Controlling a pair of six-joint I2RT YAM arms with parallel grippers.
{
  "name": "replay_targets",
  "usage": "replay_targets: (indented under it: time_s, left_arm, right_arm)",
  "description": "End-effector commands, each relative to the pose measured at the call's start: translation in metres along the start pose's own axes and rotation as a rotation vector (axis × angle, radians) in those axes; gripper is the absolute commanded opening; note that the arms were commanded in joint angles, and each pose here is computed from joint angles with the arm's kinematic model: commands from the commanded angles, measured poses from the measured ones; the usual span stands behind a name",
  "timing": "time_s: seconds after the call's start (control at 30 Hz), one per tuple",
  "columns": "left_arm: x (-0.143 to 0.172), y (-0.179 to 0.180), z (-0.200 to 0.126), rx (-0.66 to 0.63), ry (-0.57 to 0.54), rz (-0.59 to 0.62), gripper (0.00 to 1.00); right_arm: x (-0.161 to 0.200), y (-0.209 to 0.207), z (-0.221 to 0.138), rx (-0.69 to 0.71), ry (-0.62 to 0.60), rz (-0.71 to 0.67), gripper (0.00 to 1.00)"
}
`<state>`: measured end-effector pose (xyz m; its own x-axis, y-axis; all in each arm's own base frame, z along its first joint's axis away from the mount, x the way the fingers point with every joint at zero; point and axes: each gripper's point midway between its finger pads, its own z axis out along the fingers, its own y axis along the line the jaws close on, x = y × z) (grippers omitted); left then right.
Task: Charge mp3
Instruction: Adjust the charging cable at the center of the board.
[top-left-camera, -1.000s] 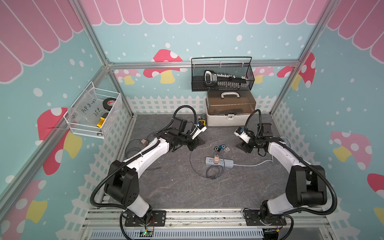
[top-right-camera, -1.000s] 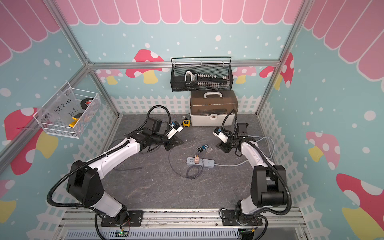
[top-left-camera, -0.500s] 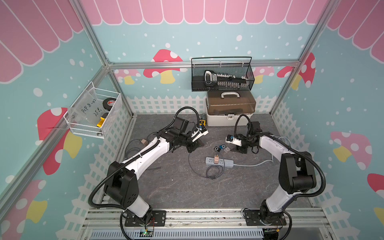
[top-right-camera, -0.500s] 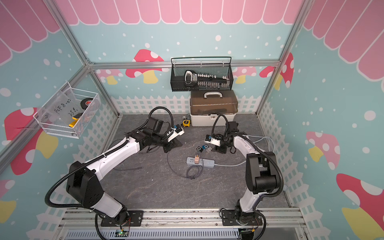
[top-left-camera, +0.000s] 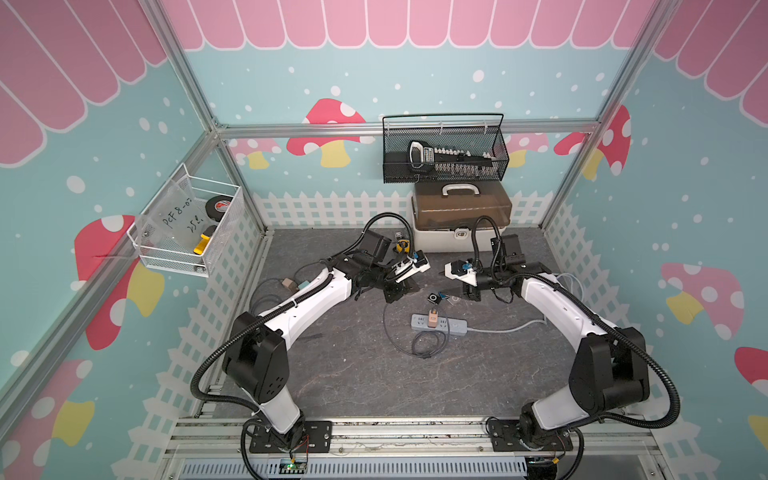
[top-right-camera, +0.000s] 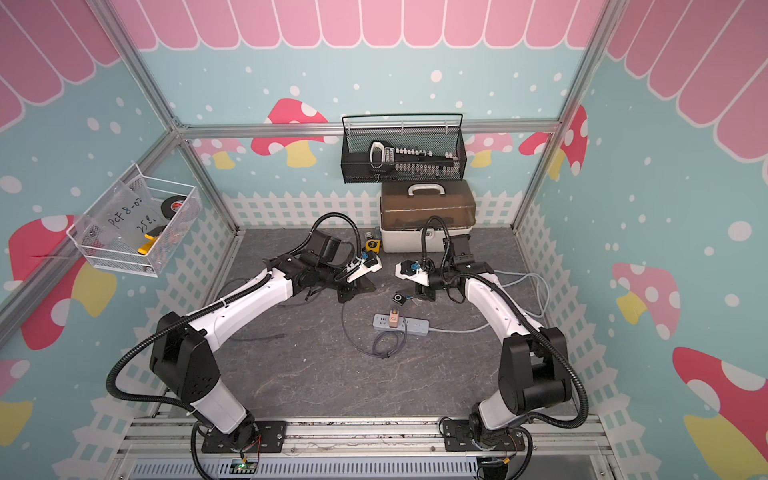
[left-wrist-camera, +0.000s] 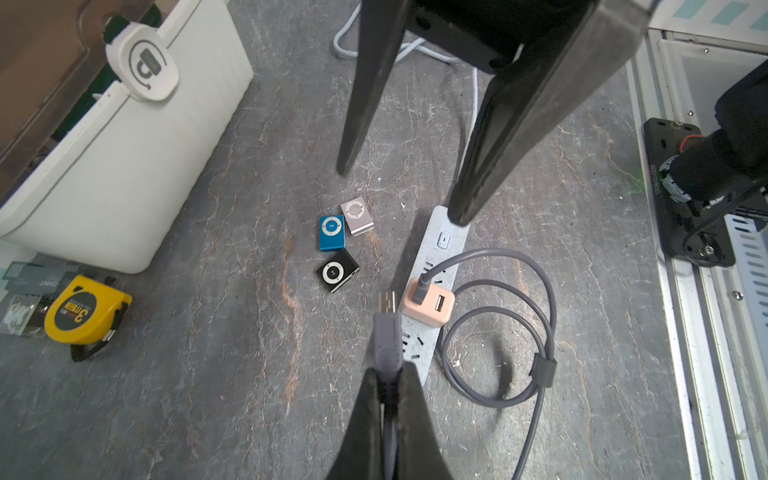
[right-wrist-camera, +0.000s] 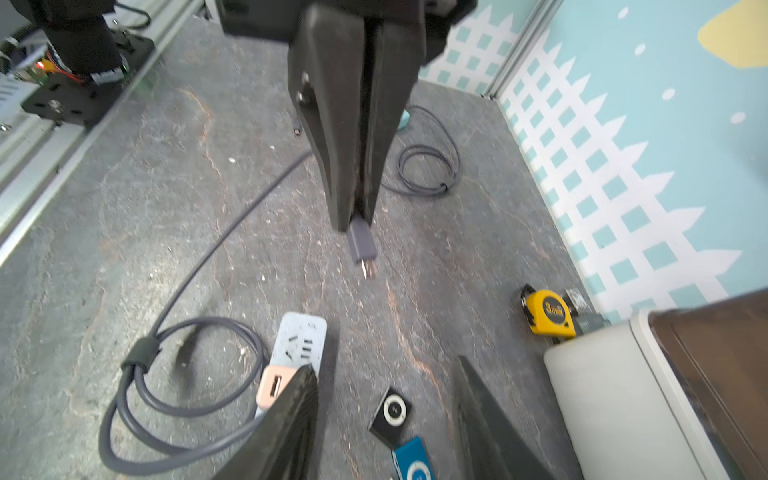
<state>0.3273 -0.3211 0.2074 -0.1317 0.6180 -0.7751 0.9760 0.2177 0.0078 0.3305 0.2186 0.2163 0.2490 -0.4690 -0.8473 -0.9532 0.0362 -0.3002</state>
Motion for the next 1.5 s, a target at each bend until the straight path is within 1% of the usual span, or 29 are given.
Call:
replay_targets:
  time_s: [0.0, 0.17, 0.4, 0.53, 0.63, 0.77, 0.9, 0.93, 1.0, 1.07, 1.2, 1.27, 1.33, 1.4, 1.47]
  left_arm:
    - [-0.013, -0.006, 0.003, 0.023, -0.020, 0.068, 0.00]
    - [-0.019, -0.011, 0.005, 0.010, -0.035, 0.094, 0.00]
    - [-0.026, -0.008, 0.005, -0.042, -0.059, 0.116, 0.00]
    - [-0.026, -0.005, 0.007, -0.061, -0.054, 0.122, 0.00]
    - [-0.026, -0.005, 0.007, -0.066, -0.054, 0.125, 0.00]
    - [-0.030, -0.005, 0.003, -0.085, -0.077, 0.131, 0.00]
    - [-0.033, -0.006, -0.001, -0.095, -0.097, 0.141, 0.00]
    - [-0.034, -0.007, -0.002, -0.095, -0.101, 0.143, 0.00]
    - [-0.035, -0.009, -0.004, -0.091, -0.107, 0.148, 0.00]
    - [-0.035, -0.010, -0.005, -0.091, -0.108, 0.151, 0.00]
    - [-0.033, -0.010, -0.005, -0.094, -0.104, 0.153, 0.00]
    - [-0.032, -0.010, -0.005, -0.094, -0.100, 0.152, 0.00]
    - [-0.032, -0.010, -0.005, -0.098, -0.101, 0.154, 0.00]
    - [-0.031, -0.009, -0.004, -0.100, -0.098, 0.152, 0.00]
    - [-0.029, -0.009, -0.002, -0.097, -0.094, 0.152, 0.00]
  right_arm:
    - [-0.019, 0.001, 0.006, -0.039, -0.100, 0.015, 0.49]
    - [-0.023, 0.002, 0.013, -0.077, -0.138, 0.055, 0.45]
    - [-0.026, 0.009, 0.016, -0.120, -0.179, 0.108, 0.38]
    - [-0.027, 0.011, 0.016, -0.135, -0.188, 0.133, 0.27]
    - [-0.027, 0.012, 0.016, -0.143, -0.191, 0.144, 0.14]
    - [-0.025, 0.013, 0.017, -0.153, -0.189, 0.166, 0.05]
    - [-0.021, 0.013, 0.019, -0.159, -0.179, 0.189, 0.06]
    - [-0.020, 0.013, 0.020, -0.158, -0.175, 0.191, 0.09]
    - [-0.019, 0.011, 0.020, -0.156, -0.167, 0.204, 0.22]
    - [-0.019, 0.011, 0.020, -0.153, -0.164, 0.202, 0.25]
    - [-0.019, 0.010, 0.020, -0.151, -0.162, 0.204, 0.26]
    - [-0.020, 0.010, 0.020, -0.154, -0.166, 0.206, 0.21]
    - [-0.022, 0.010, 0.019, -0.160, -0.177, 0.210, 0.13]
    - [-0.026, 0.010, 0.018, -0.163, -0.191, 0.206, 0.14]
    - [-0.029, 0.008, 0.017, -0.164, -0.196, 0.210, 0.20]
